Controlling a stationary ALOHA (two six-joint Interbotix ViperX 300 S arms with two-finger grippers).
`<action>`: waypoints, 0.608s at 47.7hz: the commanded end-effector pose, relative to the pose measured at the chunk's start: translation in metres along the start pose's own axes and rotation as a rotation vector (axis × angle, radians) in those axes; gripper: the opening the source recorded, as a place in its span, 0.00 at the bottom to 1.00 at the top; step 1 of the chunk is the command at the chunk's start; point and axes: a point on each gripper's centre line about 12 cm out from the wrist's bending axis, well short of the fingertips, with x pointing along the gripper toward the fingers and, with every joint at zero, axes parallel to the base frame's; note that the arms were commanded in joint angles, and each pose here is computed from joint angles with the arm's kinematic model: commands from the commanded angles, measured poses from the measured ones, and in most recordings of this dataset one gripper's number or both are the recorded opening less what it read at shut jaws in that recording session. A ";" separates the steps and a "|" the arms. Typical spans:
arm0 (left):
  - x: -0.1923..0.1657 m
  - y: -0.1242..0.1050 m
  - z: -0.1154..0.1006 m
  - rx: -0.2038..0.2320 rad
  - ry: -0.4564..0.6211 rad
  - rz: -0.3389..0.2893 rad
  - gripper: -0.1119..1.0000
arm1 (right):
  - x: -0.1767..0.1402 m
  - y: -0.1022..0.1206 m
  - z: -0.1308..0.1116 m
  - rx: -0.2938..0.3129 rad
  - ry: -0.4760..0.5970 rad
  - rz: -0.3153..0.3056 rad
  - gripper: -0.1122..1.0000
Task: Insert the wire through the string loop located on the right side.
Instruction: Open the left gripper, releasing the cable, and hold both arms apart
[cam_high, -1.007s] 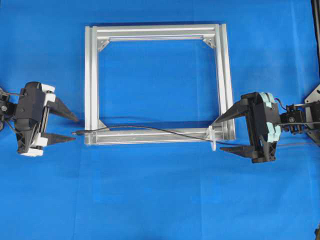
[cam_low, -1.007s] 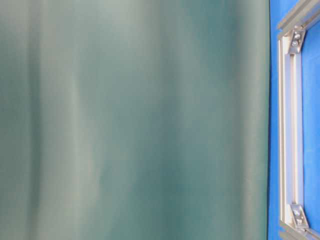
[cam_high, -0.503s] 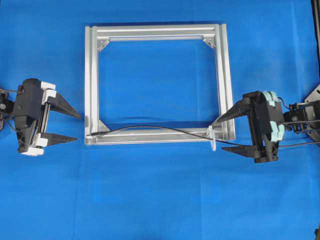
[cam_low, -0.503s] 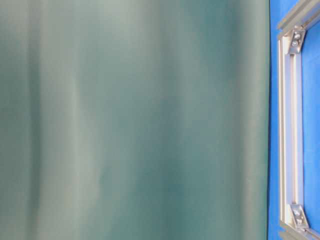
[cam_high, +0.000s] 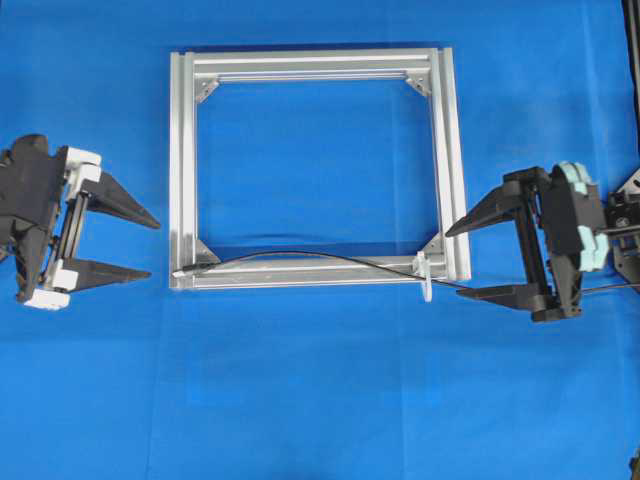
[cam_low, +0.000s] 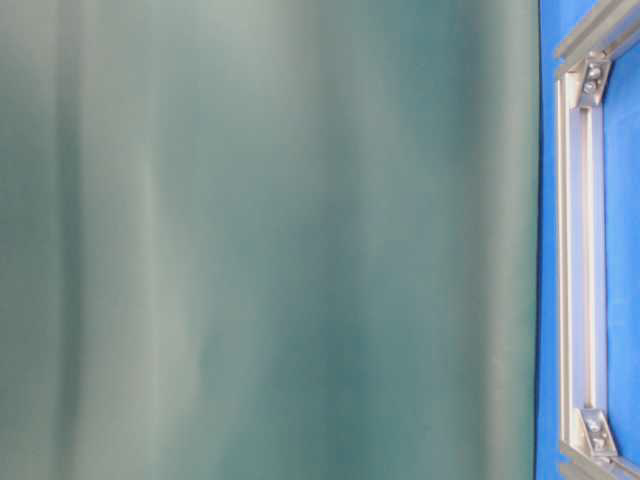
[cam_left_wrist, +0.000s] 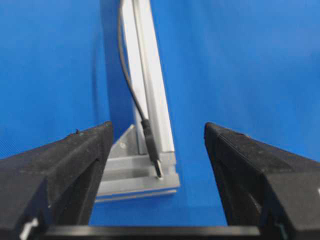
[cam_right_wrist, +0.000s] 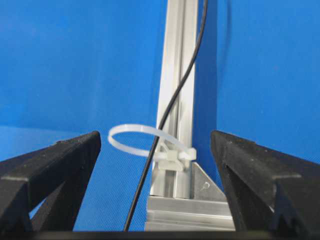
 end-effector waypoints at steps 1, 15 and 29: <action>-0.001 0.002 0.005 -0.001 -0.018 0.006 0.70 | -0.003 0.002 0.013 -0.008 -0.039 0.008 0.93; 0.000 0.002 0.004 -0.002 -0.012 0.008 0.70 | -0.002 0.002 0.013 -0.012 -0.038 0.008 0.93; 0.000 0.002 0.004 0.001 -0.012 0.008 0.70 | -0.002 0.002 0.012 -0.019 -0.032 0.008 0.93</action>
